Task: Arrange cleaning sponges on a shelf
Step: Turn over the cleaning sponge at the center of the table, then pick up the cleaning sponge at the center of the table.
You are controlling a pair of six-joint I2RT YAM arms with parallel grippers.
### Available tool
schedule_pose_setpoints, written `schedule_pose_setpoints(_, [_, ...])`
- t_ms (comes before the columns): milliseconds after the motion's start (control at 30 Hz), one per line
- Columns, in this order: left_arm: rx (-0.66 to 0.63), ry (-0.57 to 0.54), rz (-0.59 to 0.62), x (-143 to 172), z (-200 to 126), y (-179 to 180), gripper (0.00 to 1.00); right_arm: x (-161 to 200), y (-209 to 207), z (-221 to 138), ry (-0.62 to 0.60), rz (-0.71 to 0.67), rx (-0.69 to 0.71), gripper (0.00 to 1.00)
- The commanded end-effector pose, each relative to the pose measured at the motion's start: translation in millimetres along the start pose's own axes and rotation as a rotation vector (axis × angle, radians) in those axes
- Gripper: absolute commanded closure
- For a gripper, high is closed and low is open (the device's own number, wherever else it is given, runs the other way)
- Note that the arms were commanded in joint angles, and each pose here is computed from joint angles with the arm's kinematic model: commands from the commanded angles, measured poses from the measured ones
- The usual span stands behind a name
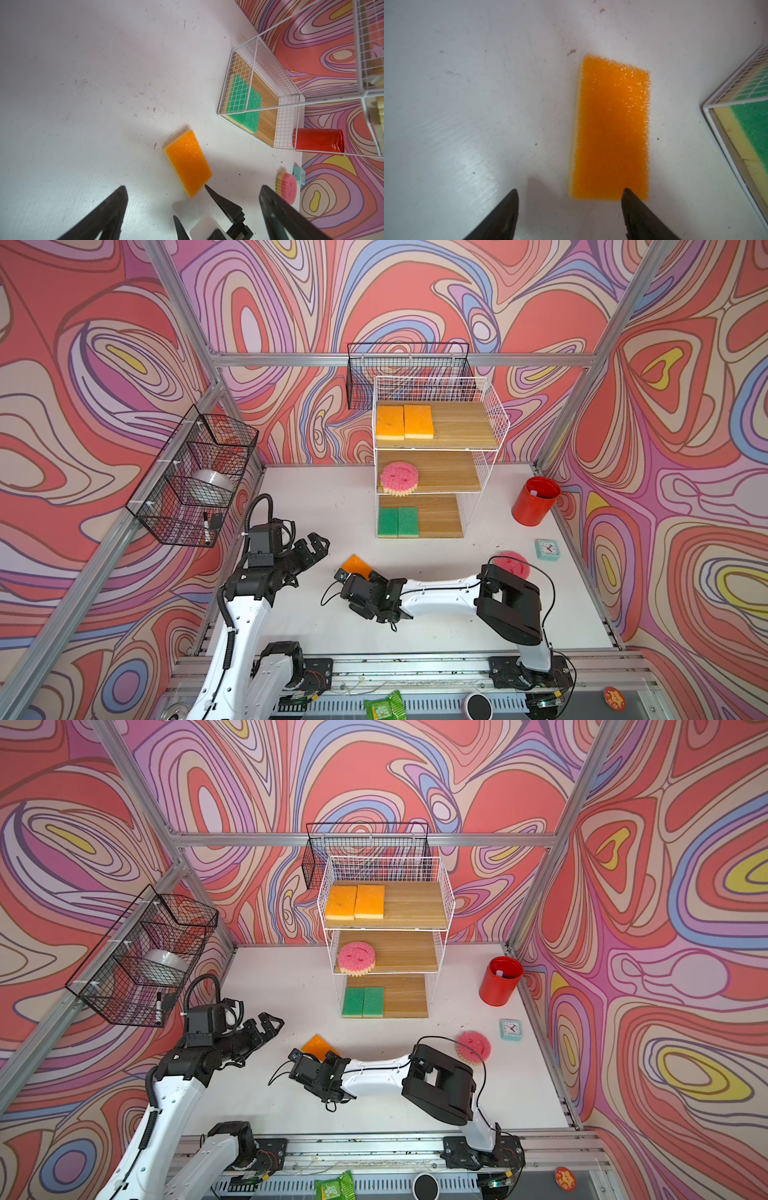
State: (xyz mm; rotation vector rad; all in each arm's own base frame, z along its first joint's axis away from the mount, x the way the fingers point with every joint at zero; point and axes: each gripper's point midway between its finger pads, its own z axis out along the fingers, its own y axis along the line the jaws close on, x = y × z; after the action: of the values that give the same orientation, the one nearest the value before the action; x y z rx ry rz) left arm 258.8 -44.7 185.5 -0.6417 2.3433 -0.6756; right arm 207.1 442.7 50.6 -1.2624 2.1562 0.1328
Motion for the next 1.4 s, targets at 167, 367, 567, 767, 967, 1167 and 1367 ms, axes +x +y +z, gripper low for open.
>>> schedule_pose_setpoints(167, [-0.002, 0.028, 0.018, 5, 4, 4, 0.0, -25, -6, -50, -0.084, 0.074, -0.182, 0.08])
schedule_pose_setpoints(367, [-0.006, 0.012, -0.002, 4, 11, 9, 0.0, -19, -44, -52, -0.062, 0.148, -0.228, 0.08])
schedule_pose_setpoints(567, [-0.003, 0.016, -0.034, 8, 17, 14, 0.0, -17, -64, -42, -0.02, 0.151, -0.231, 0.02])
schedule_pose_setpoints(767, [-0.011, 0.003, -0.022, 5, 14, 13, 0.0, -15, -64, -13, 0.004, 0.159, -0.221, 0.02])
schedule_pose_setpoints(967, [-0.009, 0.021, -0.031, 6, 18, 13, 0.0, -10, -59, 13, 0.041, 0.156, -0.222, 0.02])
schedule_pose_setpoints(1167, [-0.012, 0.019, -0.032, 6, 18, 14, 0.0, -8, -55, 26, 0.079, 0.15, -0.225, 0.02])
schedule_pose_setpoints(1367, [-0.003, 0.02, -0.035, 6, 18, 12, 0.0, -8, -54, 33, 0.086, 0.17, -0.229, 0.03])
